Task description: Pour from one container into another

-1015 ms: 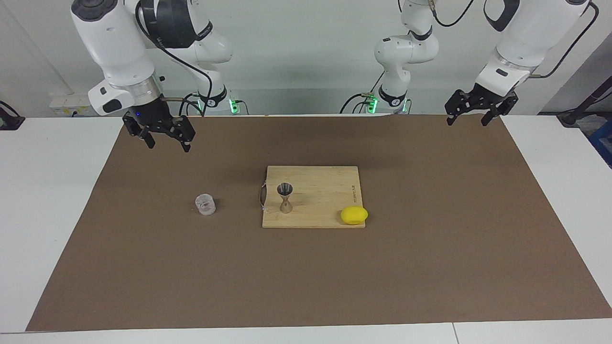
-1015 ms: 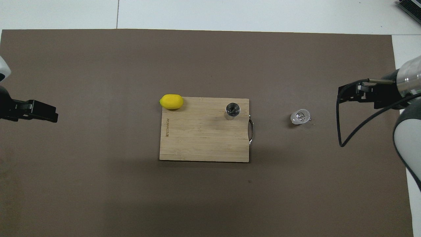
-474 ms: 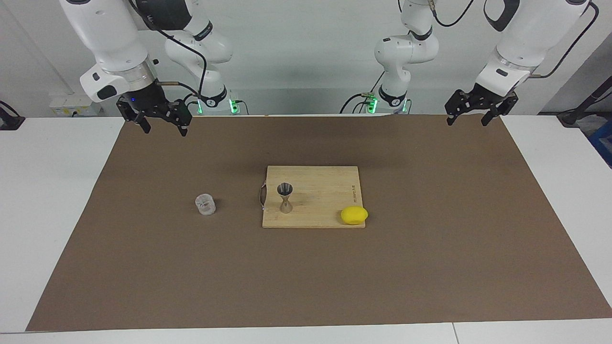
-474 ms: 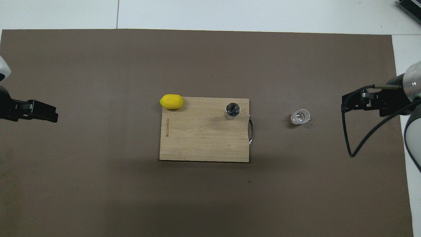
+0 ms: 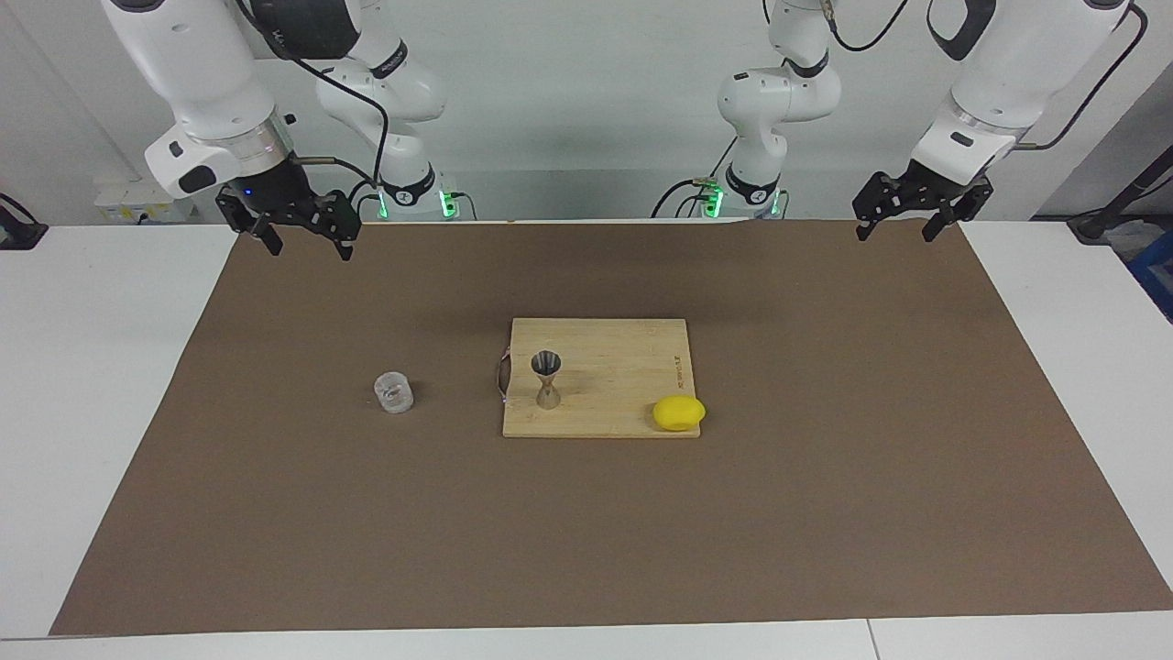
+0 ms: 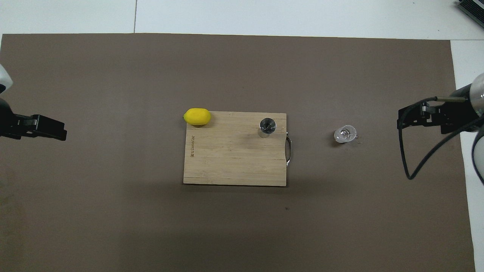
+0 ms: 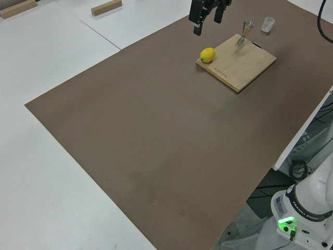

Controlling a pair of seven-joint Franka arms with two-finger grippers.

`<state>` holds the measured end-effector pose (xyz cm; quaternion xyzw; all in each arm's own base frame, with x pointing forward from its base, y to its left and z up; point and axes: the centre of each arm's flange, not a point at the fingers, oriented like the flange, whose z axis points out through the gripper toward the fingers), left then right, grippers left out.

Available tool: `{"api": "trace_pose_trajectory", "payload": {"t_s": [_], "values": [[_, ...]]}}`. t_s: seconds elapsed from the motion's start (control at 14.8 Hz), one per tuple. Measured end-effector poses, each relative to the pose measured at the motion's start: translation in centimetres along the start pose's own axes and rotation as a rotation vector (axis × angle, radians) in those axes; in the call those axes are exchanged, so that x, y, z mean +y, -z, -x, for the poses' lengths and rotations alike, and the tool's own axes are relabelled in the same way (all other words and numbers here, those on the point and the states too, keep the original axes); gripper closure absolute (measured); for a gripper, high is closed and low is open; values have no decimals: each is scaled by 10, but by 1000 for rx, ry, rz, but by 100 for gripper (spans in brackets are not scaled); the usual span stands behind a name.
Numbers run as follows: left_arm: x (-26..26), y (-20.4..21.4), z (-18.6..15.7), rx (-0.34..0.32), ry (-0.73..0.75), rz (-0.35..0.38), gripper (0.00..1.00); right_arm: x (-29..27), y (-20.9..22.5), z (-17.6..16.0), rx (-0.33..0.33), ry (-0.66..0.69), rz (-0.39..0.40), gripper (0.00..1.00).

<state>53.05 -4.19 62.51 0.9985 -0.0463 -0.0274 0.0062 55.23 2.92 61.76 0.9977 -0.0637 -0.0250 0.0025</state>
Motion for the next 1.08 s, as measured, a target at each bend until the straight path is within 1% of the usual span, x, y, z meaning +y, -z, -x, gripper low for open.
{"api": "trace_pose_trajectory", "payload": {"t_s": [0.2, 0.47, 1.08], "values": [[0, 0, 0, 0, 0, 0, 0, -1, -1, 0, -3, 2, 1, 0], [0, 0, 0, 0, 0, 0, 0, -7, -2, 2, -2, 16, 23, 0], [-3, 1, 0, 5, 8, 0, 0, -6, -2, 2, -1, 15, 23, 0]]}}
